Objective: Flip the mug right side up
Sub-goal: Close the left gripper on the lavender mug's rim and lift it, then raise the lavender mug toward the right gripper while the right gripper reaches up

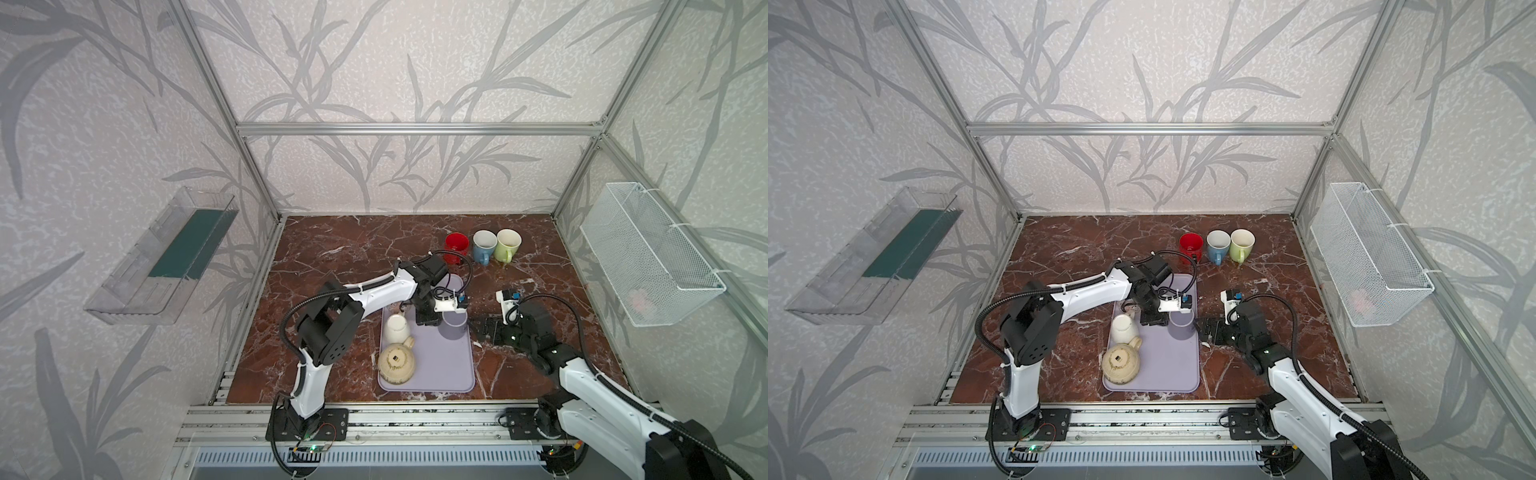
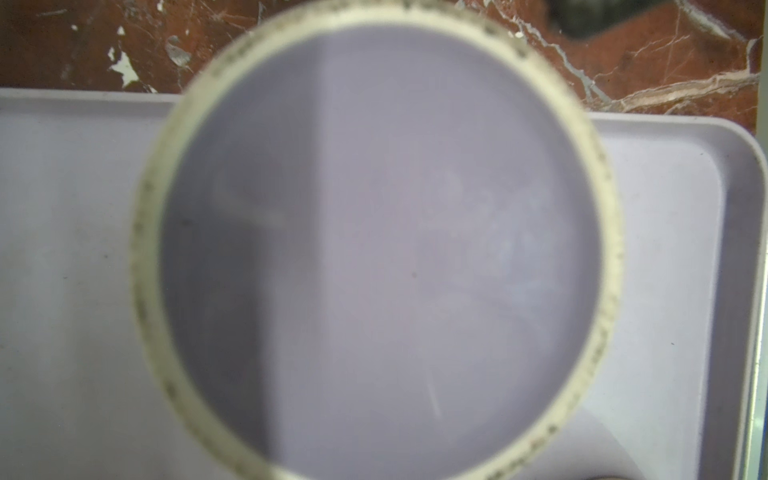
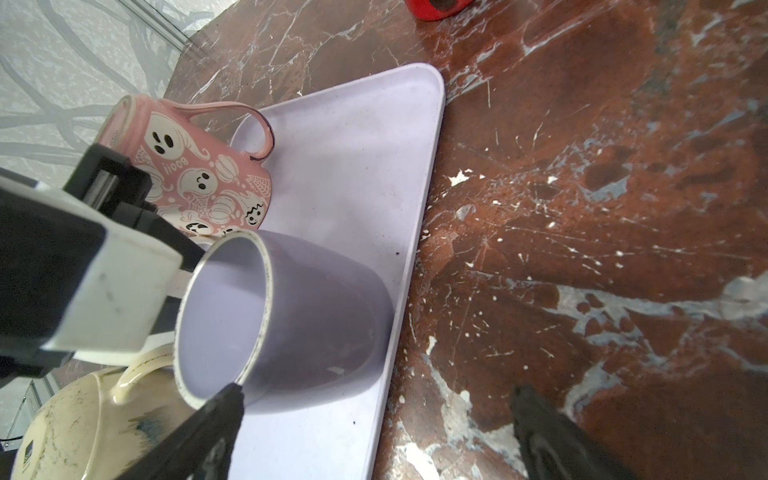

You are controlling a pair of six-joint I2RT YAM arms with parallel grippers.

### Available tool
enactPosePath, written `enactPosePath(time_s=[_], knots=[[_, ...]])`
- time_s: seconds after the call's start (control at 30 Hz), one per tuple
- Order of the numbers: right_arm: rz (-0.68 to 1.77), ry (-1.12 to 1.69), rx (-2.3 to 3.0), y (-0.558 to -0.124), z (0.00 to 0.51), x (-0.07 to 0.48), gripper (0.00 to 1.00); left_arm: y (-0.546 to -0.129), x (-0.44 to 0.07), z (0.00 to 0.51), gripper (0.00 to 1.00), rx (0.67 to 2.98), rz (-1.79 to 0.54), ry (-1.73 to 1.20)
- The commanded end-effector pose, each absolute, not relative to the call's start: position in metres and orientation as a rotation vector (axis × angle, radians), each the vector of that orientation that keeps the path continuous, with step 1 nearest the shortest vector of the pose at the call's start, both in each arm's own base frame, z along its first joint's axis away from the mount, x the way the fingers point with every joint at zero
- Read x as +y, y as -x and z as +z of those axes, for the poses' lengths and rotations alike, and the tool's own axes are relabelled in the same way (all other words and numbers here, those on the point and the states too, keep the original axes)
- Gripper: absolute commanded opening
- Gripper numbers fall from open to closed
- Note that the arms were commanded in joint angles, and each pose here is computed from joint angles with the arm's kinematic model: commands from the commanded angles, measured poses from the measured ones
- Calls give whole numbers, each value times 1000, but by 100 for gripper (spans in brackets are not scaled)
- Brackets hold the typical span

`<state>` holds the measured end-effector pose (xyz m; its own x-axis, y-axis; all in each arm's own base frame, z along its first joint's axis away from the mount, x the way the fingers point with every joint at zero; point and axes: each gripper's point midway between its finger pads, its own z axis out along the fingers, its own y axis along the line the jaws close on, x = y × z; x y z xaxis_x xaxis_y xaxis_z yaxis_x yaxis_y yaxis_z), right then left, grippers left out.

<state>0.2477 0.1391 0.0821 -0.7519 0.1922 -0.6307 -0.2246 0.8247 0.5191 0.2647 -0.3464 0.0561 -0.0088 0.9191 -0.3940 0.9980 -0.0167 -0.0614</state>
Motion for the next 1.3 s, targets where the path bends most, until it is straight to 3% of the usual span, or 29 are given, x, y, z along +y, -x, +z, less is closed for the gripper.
enactPosePath(time_s=[0.0,0.17,0.37,0.6,1.27], knots=[[761,27,2256,-253,93,140,99,-275,-363,64,13,1950,-469,-1999],[765,29,2250,-253,95,140,99,-276,-362,63,0,1926,-414,-1973],[771,37,2240,-252,97,140,99,-273,-364,73,0,1900,-419,-1880],[794,57,2206,-249,104,142,99,-247,-367,112,0,1840,-643,-1630],[990,124,2079,-237,135,162,99,-231,-330,240,0,2036,-1010,-836]])
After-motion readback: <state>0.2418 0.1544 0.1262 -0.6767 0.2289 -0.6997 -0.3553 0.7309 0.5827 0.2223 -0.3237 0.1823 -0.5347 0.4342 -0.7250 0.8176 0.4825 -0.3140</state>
